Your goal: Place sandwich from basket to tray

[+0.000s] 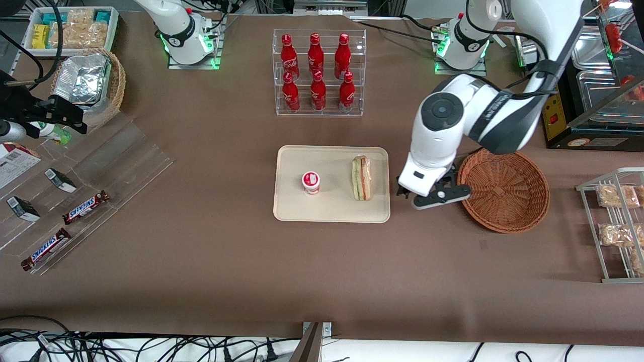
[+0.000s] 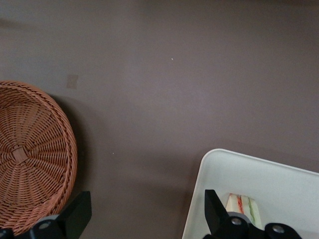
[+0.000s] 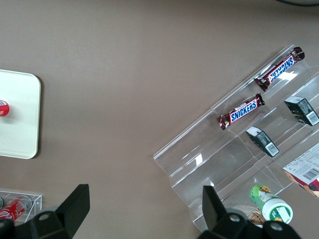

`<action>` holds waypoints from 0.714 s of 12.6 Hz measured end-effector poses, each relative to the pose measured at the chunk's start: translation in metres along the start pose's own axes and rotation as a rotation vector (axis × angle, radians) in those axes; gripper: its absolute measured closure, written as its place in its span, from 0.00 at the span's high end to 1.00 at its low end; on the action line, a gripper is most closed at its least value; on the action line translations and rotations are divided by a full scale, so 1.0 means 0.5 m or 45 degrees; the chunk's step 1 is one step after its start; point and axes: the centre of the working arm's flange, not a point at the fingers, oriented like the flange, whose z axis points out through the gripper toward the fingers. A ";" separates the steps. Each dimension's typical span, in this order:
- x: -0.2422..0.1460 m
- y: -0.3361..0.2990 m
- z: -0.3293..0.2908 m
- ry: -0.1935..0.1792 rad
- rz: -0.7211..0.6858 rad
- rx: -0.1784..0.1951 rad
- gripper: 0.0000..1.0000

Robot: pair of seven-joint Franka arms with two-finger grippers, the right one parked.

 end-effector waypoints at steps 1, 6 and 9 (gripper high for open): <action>0.012 -0.011 -0.004 -0.001 -0.020 -0.006 1.00; 0.050 -0.054 -0.010 -0.037 -0.044 -0.047 1.00; 0.088 -0.125 -0.052 -0.092 0.010 -0.096 1.00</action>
